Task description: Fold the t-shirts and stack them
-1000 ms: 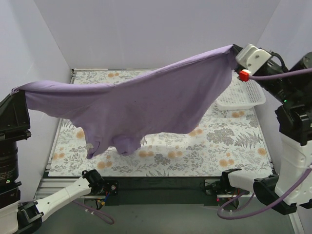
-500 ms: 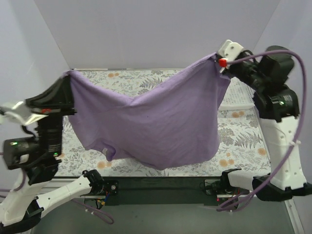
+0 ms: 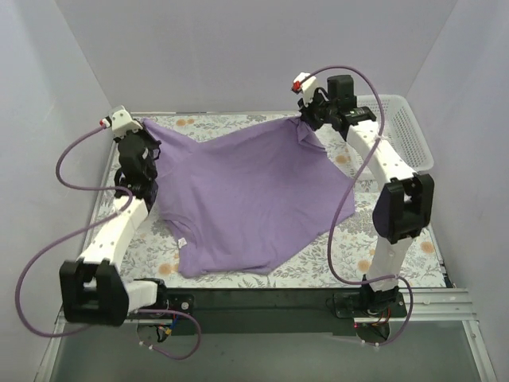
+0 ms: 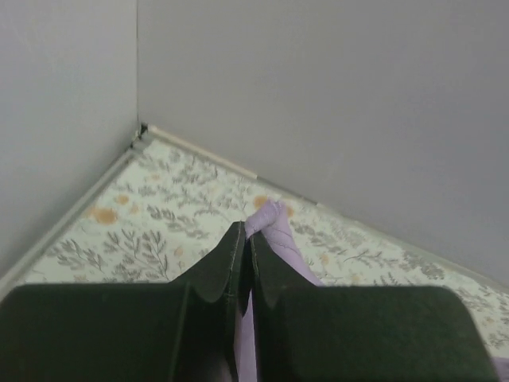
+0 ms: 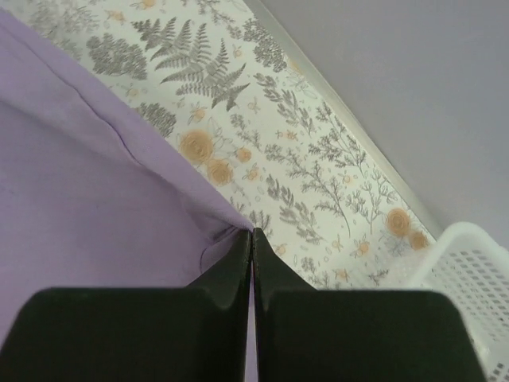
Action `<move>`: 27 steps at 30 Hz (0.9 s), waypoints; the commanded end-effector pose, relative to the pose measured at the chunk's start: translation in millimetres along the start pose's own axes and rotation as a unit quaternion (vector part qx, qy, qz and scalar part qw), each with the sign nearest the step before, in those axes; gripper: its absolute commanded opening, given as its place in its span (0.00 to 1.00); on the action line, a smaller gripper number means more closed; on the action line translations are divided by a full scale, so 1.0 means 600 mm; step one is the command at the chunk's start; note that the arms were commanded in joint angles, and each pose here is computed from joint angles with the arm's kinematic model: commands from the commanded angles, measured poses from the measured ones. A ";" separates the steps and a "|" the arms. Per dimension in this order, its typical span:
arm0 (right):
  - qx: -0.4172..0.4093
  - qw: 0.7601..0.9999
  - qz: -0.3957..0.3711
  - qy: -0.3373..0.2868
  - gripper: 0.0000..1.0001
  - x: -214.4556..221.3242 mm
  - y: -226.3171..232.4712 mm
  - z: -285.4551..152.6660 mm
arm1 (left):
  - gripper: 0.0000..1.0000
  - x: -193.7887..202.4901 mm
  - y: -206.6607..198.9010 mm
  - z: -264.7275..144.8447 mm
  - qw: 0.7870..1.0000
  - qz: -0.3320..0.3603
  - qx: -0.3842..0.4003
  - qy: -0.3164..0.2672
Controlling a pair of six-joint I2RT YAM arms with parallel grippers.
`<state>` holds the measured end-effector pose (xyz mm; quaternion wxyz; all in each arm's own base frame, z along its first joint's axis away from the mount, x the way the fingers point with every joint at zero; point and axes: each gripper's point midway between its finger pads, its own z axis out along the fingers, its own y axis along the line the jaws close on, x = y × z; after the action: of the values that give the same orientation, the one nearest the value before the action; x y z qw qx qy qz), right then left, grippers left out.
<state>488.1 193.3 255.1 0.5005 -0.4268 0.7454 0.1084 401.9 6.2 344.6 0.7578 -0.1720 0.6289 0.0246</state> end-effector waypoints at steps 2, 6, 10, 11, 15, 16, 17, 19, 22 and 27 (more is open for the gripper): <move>0.127 0.990 0.014 -0.063 0.01 -0.072 -0.106 0.053 | 0.00 0.114 0.020 0.101 0.982 -0.152 0.008 0.114; 0.253 0.967 0.013 -0.031 0.50 -0.038 -0.158 0.079 | 0.41 0.221 0.035 0.157 0.948 -0.183 -0.019 0.259; 0.268 0.962 0.032 -0.042 0.71 -0.044 -0.171 0.024 | 0.68 0.170 0.024 0.178 0.954 -0.155 0.004 0.256; 0.238 0.970 0.022 -0.052 0.75 -0.049 -0.152 0.020 | 0.73 0.148 0.024 0.172 0.958 -0.147 0.009 0.245; -0.095 0.992 -0.076 -0.023 0.91 0.034 0.086 -0.021 | 0.84 0.073 -0.012 0.074 0.954 -0.137 0.085 0.251; -0.170 0.971 -0.161 -0.036 0.91 0.046 0.137 -0.053 | 0.85 0.076 -0.022 0.049 0.947 -0.147 0.104 0.266; -0.255 0.950 -0.168 -0.066 0.91 0.056 0.203 -0.078 | 0.84 0.120 -0.023 0.007 0.931 -0.158 0.114 0.309; -0.342 0.926 -0.157 -0.040 0.88 0.140 0.304 -0.120 | 0.81 0.128 -0.053 -0.076 0.900 -0.191 0.176 0.350; -0.409 0.895 -0.179 0.021 0.83 0.239 0.426 -0.151 | 0.80 0.169 -0.062 -0.185 0.865 -0.225 0.215 0.394; -0.408 0.876 -0.253 0.050 0.80 0.246 0.570 -0.136 | 0.80 0.170 -0.047 -0.267 0.864 -0.237 0.210 0.392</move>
<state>174.9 246.8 71.9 0.2233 -0.7478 0.5595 0.2792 307.1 -71.7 236.3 0.4867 -0.1458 0.7973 -0.3258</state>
